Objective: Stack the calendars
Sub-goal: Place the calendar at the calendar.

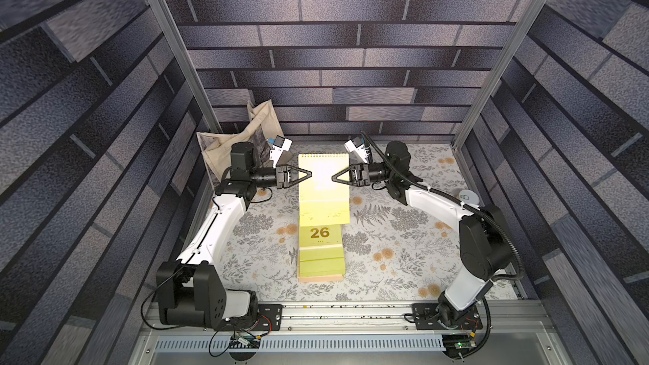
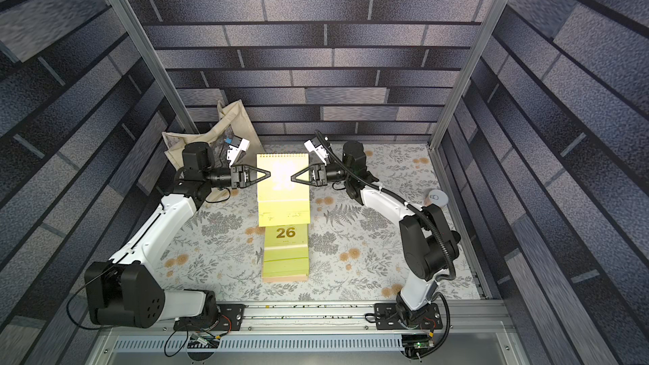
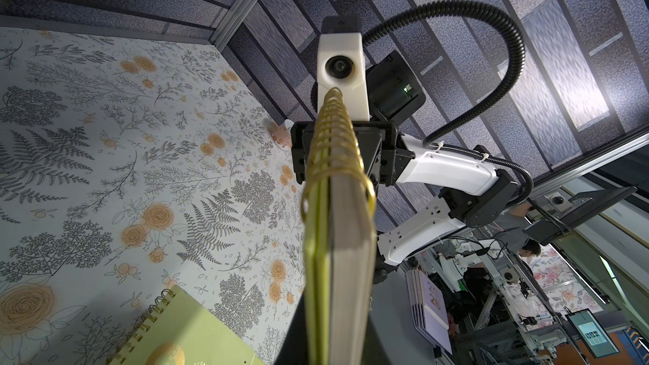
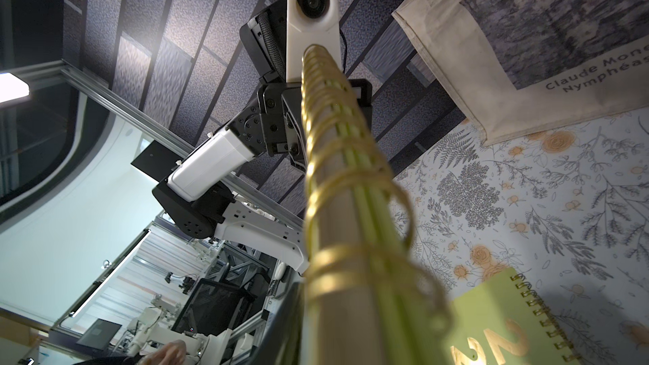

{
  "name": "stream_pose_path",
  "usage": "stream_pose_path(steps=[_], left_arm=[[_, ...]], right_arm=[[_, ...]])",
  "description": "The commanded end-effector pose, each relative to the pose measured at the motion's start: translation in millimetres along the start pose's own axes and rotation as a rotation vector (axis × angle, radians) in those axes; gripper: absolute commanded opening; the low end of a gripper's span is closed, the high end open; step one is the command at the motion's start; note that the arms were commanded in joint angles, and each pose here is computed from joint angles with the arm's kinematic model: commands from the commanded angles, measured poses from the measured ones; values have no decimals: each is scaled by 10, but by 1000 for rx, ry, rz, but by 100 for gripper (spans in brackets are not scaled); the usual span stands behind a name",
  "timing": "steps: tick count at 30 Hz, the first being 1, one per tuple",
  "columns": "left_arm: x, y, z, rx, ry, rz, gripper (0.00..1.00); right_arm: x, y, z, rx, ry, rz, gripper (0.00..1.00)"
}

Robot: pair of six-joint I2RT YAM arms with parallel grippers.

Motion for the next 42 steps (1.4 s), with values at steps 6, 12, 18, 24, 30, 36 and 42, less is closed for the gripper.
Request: stream_pose_path(steps=[6,12,18,24,30,36,42], left_arm=[[-111,52,-24,3,-53,-52,0],[-134,57,-29,3,-54,-55,0],[-101,65,-18,-1,-42,-57,0],[-58,119,45,-27,-22,-80,5],[-48,171,113,-47,7,-97,5],[-4,205,153,-86,39,-124,30],[-19,415,186,-199,85,-214,48]], right_arm=[[115,-2,74,3,19,-8,42],[164,25,111,25,35,-22,27],[131,34,155,35,66,-35,15],[141,50,188,47,77,-46,0],[307,89,176,86,35,-47,0],[499,124,123,132,-50,-38,0],[832,144,114,190,-158,-4,0]])
Point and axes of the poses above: each gripper's point midway between its finger pads, its own y axis back along the fingers, its own z axis along the line the jaws close on, x = y × z, the point moved 9 cm from there along y, back along the fingers, and after that the axes turned 14 degrees about y, right-handed, at the moved point
